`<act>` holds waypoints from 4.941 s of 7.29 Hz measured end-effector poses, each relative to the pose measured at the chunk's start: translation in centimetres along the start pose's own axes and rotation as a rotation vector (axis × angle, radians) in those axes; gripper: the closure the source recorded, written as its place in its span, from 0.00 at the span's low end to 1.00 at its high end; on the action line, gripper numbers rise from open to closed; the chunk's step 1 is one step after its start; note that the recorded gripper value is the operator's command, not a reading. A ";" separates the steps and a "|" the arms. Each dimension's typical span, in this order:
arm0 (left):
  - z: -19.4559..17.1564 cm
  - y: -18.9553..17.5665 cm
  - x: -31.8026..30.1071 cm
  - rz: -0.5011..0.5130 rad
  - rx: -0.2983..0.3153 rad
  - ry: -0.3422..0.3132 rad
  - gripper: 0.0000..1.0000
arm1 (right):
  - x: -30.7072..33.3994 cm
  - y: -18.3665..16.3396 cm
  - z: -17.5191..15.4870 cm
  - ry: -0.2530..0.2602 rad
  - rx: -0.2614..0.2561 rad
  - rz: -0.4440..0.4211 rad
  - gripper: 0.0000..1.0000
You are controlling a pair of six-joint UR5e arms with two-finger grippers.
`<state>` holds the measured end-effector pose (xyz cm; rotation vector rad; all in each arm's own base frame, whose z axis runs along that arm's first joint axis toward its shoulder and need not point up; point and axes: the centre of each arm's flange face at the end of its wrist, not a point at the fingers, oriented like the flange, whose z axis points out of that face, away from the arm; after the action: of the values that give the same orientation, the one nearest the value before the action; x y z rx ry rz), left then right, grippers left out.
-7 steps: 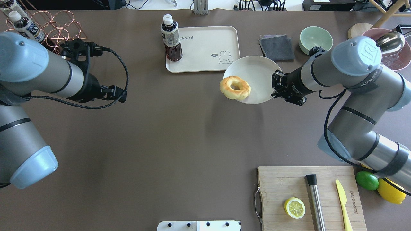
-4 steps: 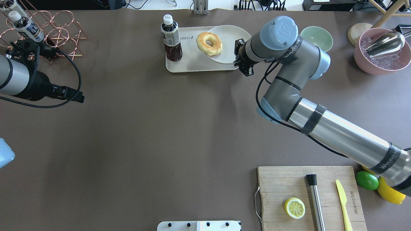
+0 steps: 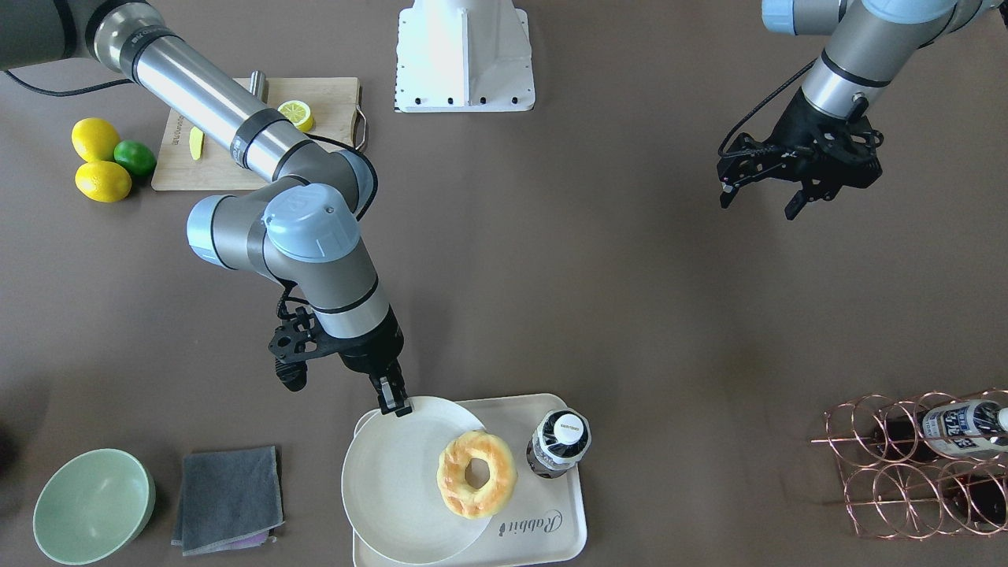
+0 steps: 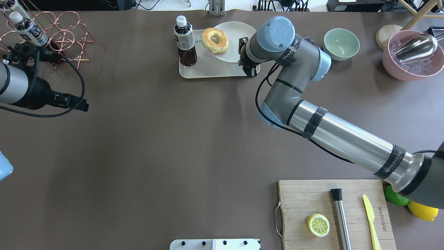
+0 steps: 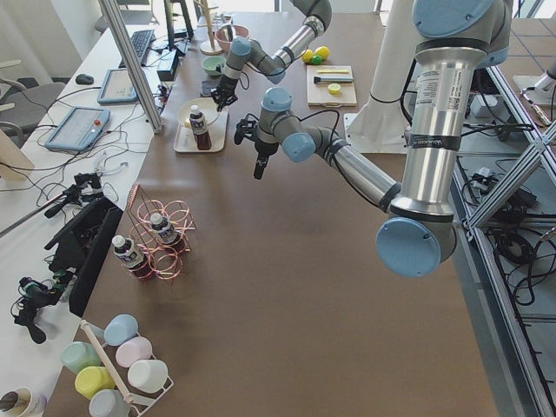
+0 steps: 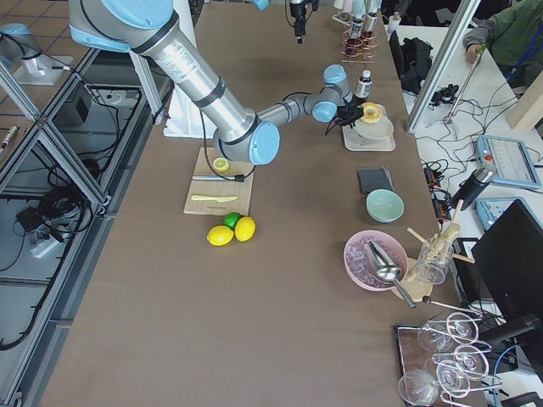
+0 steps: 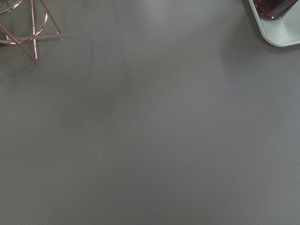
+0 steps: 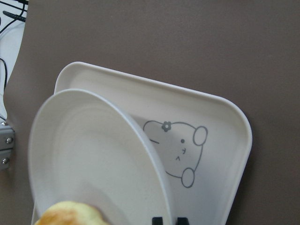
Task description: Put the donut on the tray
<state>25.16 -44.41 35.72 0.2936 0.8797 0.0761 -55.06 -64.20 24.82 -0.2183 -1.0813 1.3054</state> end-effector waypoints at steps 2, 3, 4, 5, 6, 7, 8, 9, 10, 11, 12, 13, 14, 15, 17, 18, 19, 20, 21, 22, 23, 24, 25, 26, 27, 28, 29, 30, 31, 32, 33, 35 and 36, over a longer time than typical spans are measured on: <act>0.1 0.0 0.0 0.000 -0.001 -0.001 0.02 | 0.1 1.1 -0.2 -0.008 -0.012 -0.126 0.00; 0.1 -0.1 0.1 0.000 -0.001 0.000 0.02 | -0.2 1.4 -1.1 -0.021 -0.025 -0.149 0.00; 0.1 -0.2 0.1 0.001 0.000 0.001 0.02 | -0.5 1.3 -2.6 -0.030 -0.044 -0.156 0.00; 0.1 -0.2 0.2 0.002 0.001 0.003 0.02 | -0.5 0.2 -4.8 -0.013 -0.065 -0.161 0.00; 0.1 -0.2 0.2 0.002 0.001 0.004 0.02 | -0.1 -1.8 -7.4 0.020 -0.079 -0.183 0.00; 0.0 -0.1 0.1 0.003 -0.002 0.005 0.02 | 1.5 -4.6 -9.7 0.057 -0.095 -0.249 0.00; -0.3 -0.2 -0.8 0.016 -0.011 0.008 0.02 | 4.2 -9.1 -12.1 0.089 -0.114 -0.346 0.00; -0.9 -0.4 -3.3 0.044 -0.023 0.001 0.02 | 6.9 -14.6 -14.4 0.116 -0.127 -0.438 0.00; -2.0 -0.9 -7.5 0.077 -0.034 -0.007 0.02 | 10.4 -20.7 -16.8 0.145 -0.129 -0.540 0.00; -3.4 -1.5 -12.4 0.107 -0.041 -0.011 0.02 | 13.9 -26.5 -18.6 0.179 -0.117 -0.657 0.00; -4.7 -2.1 -17.4 0.138 -0.043 -0.013 0.02 | 17.4 -32.2 -20.1 0.222 -0.097 -0.776 0.00; -5.7 -2.5 -22.3 0.167 -0.039 -0.026 0.02 | 21.2 -38.7 -21.9 0.274 -0.073 -0.892 0.00; -6.5 -2.4 -26.9 0.189 -0.035 -0.047 0.02 | 25.1 -45.4 -24.5 0.332 -0.053 -1.017 0.00; -7.3 -1.4 -31.4 0.190 -0.036 -0.073 0.02 | 27.8 -51.8 -28.0 0.403 -0.041 -1.126 0.00; -7.7 1.0 -38.5 0.165 -0.071 -0.110 0.02 | 30.7 -60.6 -35.0 0.530 -0.090 -1.253 0.00; -6.6 2.1 -41.4 0.138 -0.109 -0.129 0.02 | 31.8 -62.7 -37.0 0.553 -0.114 -1.266 0.00; -5.5 2.9 -43.5 0.113 -0.142 -0.148 0.02 | 32.3 -63.6 -38.1 0.560 -0.124 -1.265 0.00; -5.0 3.6 -44.6 0.095 -0.159 -0.155 0.02 | 32.4 -63.9 -38.4 0.564 -0.132 -1.256 0.00; -4.4 5.5 -47.0 0.043 -0.179 -0.158 0.02 | 32.6 -64.0 -38.5 0.566 -0.139 -1.248 0.00; -4.3 6.5 -48.4 0.001 -0.184 -0.160 0.02 | 32.7 -64.0 -38.5 0.563 -0.146 -1.243 0.00; -5.0 6.6 -48.9 -0.028 -0.173 -0.162 0.02 | 32.7 -64.0 -38.4 0.551 -0.157 -1.238 0.00; -5.6 5.8 -48.6 -0.083 -0.167 -0.156 0.02 | 32.9 -63.9 -38.3 0.542 -0.165 -1.234 0.00; -6.2 4.2 -47.8 -0.170 -0.181 -0.156 0.02 | 33.1 -63.9 -38.3 0.537 -0.171 -1.231 0.00; -6.5 3.3 -47.3 -0.219 -0.193 -0.153 0.02 | 33.2 -63.9 -38.2 0.534 -0.174 -1.230 0.00; -6.5 3.2 -47.1 -0.240 -0.199 -0.151 0.02 | 33.3 -63.9 -38.2 0.534 -0.175 -1.229 0.00; -6.7 3.1 -46.9 -0.248 -0.199 -0.151 0.02 | 33.4 -63.9 -38.2 0.533 -0.175 -1.229 0.00; -6.9 3.1 -46.7 -0.248 -0.196 -0.151 0.02 | 33.5 -64.0 -38.2 0.534 -0.176 -1.228 0.00; -7.1 3.0 -46.4 -0.244 -0.192 -0.151 0.02 | 33.6 -64.1 -38.1 0.536 -0.177 -1.226 0.00; -7.3 2.9 -46.3 -0.241 -0.189 -0.153 0.02 | 33.7 -64.1 -38.0 0.537 -0.179 -1.224 0.00; -7.3 3.0 -46.2 -0.240 -0.188 -0.154 0.02 | 33.8 -64.2 -38.0 0.538 -0.180 -1.223 0.00; -7.3 3.0 -46.2 -0.242 -0.189 -0.152 0.02 | 33.9 -64.2 -38.0 0.538 -0.180 -1.222 0.00; -7.3 3.2 -46.3 -0.244 -0.189 -0.151 0.02 | 34.1 -64.2 -38.0 0.539 -0.183 -1.218 0.00; -7.3 3.2 -46.3 -0.244 -0.189 -0.150 0.02 | 34.2 -64.2 -38.0 0.541 -0.183 -1.217 0.00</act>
<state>-9.80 -48.33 66.81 0.0134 0.7475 -0.0881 11.54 -39.48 65.96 -0.0130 -0.6352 0.0323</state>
